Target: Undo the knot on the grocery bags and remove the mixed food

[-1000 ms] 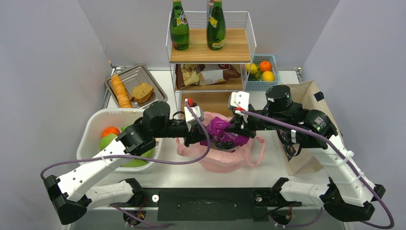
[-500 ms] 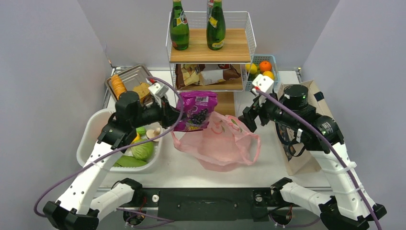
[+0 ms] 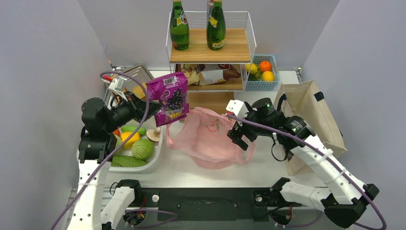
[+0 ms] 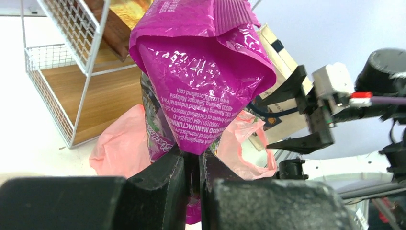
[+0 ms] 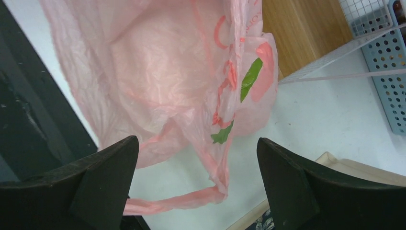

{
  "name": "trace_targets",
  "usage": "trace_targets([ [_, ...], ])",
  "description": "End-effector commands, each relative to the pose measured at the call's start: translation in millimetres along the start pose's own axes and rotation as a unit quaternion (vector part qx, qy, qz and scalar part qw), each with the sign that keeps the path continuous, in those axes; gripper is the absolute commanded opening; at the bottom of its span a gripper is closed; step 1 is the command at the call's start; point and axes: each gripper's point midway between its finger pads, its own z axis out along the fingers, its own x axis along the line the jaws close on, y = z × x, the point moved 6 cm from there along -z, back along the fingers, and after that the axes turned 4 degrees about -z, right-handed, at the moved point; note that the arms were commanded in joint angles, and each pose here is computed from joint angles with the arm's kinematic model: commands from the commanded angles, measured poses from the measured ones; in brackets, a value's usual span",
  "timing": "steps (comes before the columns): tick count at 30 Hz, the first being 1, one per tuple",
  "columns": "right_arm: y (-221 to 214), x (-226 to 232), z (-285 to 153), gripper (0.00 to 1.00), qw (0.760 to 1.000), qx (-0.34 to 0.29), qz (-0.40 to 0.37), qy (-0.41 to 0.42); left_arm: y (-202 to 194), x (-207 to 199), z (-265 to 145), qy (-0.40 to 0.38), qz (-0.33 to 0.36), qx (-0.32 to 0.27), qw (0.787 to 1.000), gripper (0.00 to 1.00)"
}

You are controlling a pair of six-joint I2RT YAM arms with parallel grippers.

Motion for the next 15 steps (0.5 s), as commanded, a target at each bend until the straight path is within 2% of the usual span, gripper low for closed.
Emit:
trace_targets([
  [1,-2,-22,28,0.87,0.997,0.03,-0.008,-0.068,28,-24,-22,-0.014,-0.024,-0.075,0.997,0.0],
  [3,0,-30,32,0.74,0.995,0.047,-0.009,-0.084,28,-15,-27,0.014,-0.054,-0.089,0.994,0.0],
  [4,-2,-31,30,0.59,0.994,0.059,-0.01,-0.088,29,-10,-30,0.032,-0.062,-0.097,0.993,0.0],
  [5,0,-33,26,0.49,0.994,0.059,-0.014,-0.093,30,-9,-32,0.044,-0.059,-0.106,0.992,0.0],
  [6,-4,-32,19,0.3,0.993,0.067,-0.016,-0.101,29,-4,-34,0.061,-0.064,-0.11,0.99,0.0],
  [7,-9,-32,16,0.21,0.992,0.074,-0.019,-0.105,30,-1,-36,0.076,-0.066,-0.12,0.988,0.0],
  [8,-15,-30,5,0.05,0.99,0.078,-0.022,-0.113,27,7,-37,0.094,-0.078,-0.123,0.985,0.0],
  [10,-32,-26,-9,0.0,0.988,0.093,-0.034,-0.116,21,22,-38,0.127,-0.11,-0.133,0.977,0.0],
  [12,-48,-22,-26,0.0,0.987,0.105,-0.034,-0.119,11,37,-38,0.148,-0.13,-0.129,0.972,0.0],
  [15,-73,-14,-49,0.0,0.983,0.138,-0.039,-0.115,-10,54,-32,0.146,-0.133,-0.096,0.976,0.0],
])
